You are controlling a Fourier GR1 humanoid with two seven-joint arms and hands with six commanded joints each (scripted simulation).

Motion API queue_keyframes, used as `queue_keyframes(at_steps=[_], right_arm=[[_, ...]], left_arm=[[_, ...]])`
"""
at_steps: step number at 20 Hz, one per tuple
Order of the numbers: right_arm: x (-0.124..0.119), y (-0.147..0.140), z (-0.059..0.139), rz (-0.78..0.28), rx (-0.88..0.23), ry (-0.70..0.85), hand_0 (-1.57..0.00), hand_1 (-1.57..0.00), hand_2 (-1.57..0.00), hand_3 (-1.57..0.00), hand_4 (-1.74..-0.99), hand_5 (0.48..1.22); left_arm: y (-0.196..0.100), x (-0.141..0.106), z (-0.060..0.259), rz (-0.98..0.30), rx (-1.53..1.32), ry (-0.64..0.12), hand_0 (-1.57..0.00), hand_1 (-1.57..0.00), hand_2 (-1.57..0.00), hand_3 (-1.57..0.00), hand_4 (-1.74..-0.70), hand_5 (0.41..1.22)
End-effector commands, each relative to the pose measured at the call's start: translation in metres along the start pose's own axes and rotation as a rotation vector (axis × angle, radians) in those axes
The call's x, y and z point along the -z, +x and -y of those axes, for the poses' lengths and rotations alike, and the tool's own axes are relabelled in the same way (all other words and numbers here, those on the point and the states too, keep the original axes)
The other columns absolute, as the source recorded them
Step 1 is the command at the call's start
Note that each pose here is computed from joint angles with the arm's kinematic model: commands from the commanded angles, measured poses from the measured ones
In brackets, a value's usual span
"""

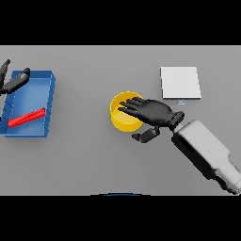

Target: Pick up the red beaker and tilt it to pour out 1 green nut into yellow bowl. Pick up the yellow bowl and place it on the metallic measuring scale.

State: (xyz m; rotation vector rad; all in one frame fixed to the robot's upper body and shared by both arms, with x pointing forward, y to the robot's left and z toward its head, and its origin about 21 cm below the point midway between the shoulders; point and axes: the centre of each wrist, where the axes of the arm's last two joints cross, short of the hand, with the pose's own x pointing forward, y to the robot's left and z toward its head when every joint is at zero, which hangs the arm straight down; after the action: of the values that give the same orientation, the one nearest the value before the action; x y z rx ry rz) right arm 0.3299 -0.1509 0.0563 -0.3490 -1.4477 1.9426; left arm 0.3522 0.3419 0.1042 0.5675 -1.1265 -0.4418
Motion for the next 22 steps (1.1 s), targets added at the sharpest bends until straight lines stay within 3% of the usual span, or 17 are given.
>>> queue_keyframes(at_steps=[1, 5, 11, 15, 16, 17, 18, 19, 21, 22], right_arm=[[0.003, 0.000, 0.002, 0.010, -0.015, 0.027, 0.00, 0.00, 0.00, 0.00, -1.161, 0.658], [0.022, 0.006, 0.004, 0.004, -0.057, 0.128, 0.00, 0.00, 0.00, 0.00, -1.168, 0.673], [0.031, 0.000, 0.002, -0.021, -0.070, 0.206, 0.00, 0.00, 0.00, -0.01, -1.188, 0.693], [0.037, 0.001, 0.002, -0.034, -0.071, 0.212, -0.05, -0.06, -0.09, -0.13, -1.261, 0.809], [0.038, 0.001, -0.001, -0.019, -0.072, 0.212, -0.19, -0.18, -0.19, -0.21, -1.309, 0.891], [0.038, 0.003, 0.000, -0.003, -0.074, 0.204, -0.45, -0.41, -0.35, -0.32, -1.363, 0.957], [0.036, 0.000, -0.002, 0.000, -0.068, 0.207, -0.68, -0.64, -0.59, -0.57, -1.435, 1.010], [0.038, 0.000, 0.003, 0.010, -0.065, 0.202, -0.86, -0.83, -0.79, -0.68, -1.492, 1.052], [0.037, 0.000, 0.004, 0.023, -0.069, 0.220, -1.11, -1.09, -1.07, -0.88, -1.578, 1.113], [0.037, 0.000, 0.004, 0.018, -0.062, 0.222, -1.21, -1.19, -1.13, -0.97, -1.611, 1.135]], left_arm=[[-0.001, -0.001, -0.001, 0.010, -0.001, -0.003, 0.00, 0.00, 0.00, 0.00, -0.81, 0.696], [-0.001, 0.000, 0.000, 0.014, 0.006, -0.005, 0.00, 0.00, 0.00, 0.00, -0.80, 0.702], [-0.004, 0.001, -0.001, 0.000, 0.028, 0.002, 0.00, 0.00, 0.00, 0.00, -0.79, 0.708], [-0.005, 0.000, -0.005, 0.007, 0.021, -0.002, 0.00, 0.00, 0.00, 0.00, -0.79, 0.712], [-0.005, 0.000, -0.001, 0.009, 0.023, -0.008, 0.00, 0.00, 0.00, 0.00, -0.79, 0.711], [-0.003, 0.001, -0.003, 0.013, 0.023, -0.003, 0.00, 0.00, 0.00, 0.00, -0.79, 0.710], [-0.003, 0.001, -0.003, 0.017, 0.022, -0.001, 0.00, 0.00, 0.00, 0.00, -0.79, 0.710], [-0.005, 0.001, -0.004, 0.012, 0.023, -0.005, 0.00, 0.00, 0.00, 0.00, -0.79, 0.710], [-0.006, 0.002, -0.002, 0.007, 0.021, -0.001, 0.00, 0.00, 0.00, 0.00, -0.79, 0.707], [-0.007, 0.000, -0.004, 0.013, 0.028, -0.003, 0.00, 0.00, 0.00, 0.00, -0.79, 0.709]])
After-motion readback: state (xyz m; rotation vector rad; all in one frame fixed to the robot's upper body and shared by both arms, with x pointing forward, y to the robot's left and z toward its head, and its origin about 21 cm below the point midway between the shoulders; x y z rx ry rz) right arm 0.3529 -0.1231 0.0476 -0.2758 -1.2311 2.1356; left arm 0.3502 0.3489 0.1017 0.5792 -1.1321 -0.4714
